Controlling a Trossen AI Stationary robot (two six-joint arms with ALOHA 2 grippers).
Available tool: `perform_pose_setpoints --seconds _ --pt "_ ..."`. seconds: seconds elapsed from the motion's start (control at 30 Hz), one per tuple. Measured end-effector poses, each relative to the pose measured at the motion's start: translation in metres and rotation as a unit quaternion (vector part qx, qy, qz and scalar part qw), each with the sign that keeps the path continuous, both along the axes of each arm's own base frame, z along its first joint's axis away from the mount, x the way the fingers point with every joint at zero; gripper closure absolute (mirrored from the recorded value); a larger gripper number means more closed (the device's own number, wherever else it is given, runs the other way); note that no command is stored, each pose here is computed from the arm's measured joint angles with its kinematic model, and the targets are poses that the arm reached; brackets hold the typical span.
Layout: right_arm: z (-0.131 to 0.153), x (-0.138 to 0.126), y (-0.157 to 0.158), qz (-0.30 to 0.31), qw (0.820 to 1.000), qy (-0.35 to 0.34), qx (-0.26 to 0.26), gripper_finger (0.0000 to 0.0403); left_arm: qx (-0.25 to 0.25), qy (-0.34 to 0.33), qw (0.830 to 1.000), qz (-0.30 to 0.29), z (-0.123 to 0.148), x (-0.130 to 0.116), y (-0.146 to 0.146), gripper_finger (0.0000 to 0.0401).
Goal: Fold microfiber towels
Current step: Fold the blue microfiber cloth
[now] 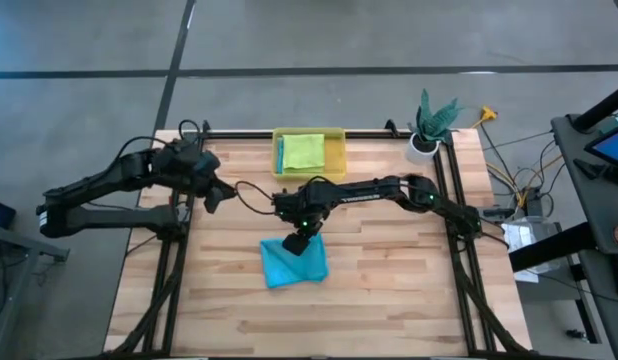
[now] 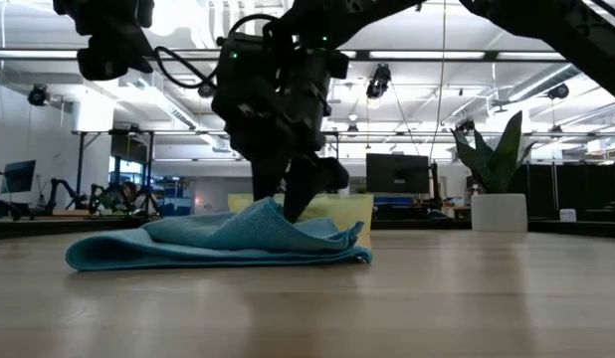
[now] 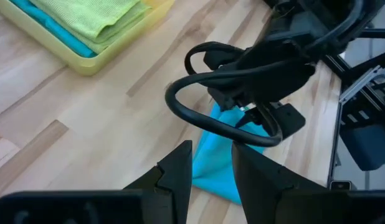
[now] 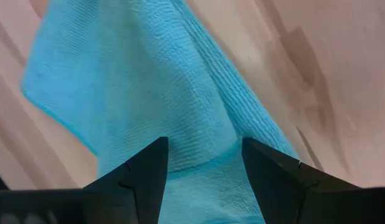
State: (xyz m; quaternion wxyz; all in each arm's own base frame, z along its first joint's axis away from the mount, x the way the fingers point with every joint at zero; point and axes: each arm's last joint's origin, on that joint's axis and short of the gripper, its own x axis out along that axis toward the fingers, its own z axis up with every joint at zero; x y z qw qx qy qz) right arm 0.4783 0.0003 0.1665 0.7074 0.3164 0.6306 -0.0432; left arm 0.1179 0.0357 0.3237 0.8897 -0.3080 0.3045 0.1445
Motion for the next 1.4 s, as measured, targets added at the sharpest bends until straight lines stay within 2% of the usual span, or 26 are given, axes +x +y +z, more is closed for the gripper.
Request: perform_pose_setpoints --seconds 0.2,0.43,0.57,0.7,0.77,0.87,1.13,1.4 --pt "0.004 0.007 0.001 0.004 0.999 -0.041 0.008 0.0218 -0.001 0.014 1.0 -0.004 -0.003 0.006 0.002 0.0303" --pt "0.006 0.009 0.002 0.009 0.998 -0.059 0.023 0.0289 -0.004 0.024 1.0 -0.005 -0.006 0.011 0.004 0.0303" --pt "0.013 0.011 0.005 0.03 0.993 -0.078 0.088 0.0336 -0.005 0.025 1.0 -0.006 -0.006 0.012 0.004 0.0303" --pt "0.022 0.021 0.011 0.081 0.967 -0.152 0.189 0.0368 -0.004 0.023 1.0 -0.006 -0.006 0.012 0.004 0.0303" --pt "0.028 0.026 0.014 0.097 0.952 -0.187 0.222 0.0374 -0.004 0.023 1.0 -0.006 -0.005 0.012 0.004 0.0303" --pt "0.034 0.034 0.015 0.094 0.941 -0.224 0.234 0.0375 -0.006 0.024 1.0 -0.005 -0.005 0.011 0.004 0.0303" --pt "0.031 0.034 0.021 0.078 0.944 -0.219 0.233 0.0374 -0.018 0.013 1.0 0.003 -0.003 0.007 0.002 0.0303" --pt "0.016 0.027 0.051 0.108 0.945 -0.196 0.237 0.0374 -0.025 0.008 1.0 0.007 -0.002 0.005 0.001 0.0303"
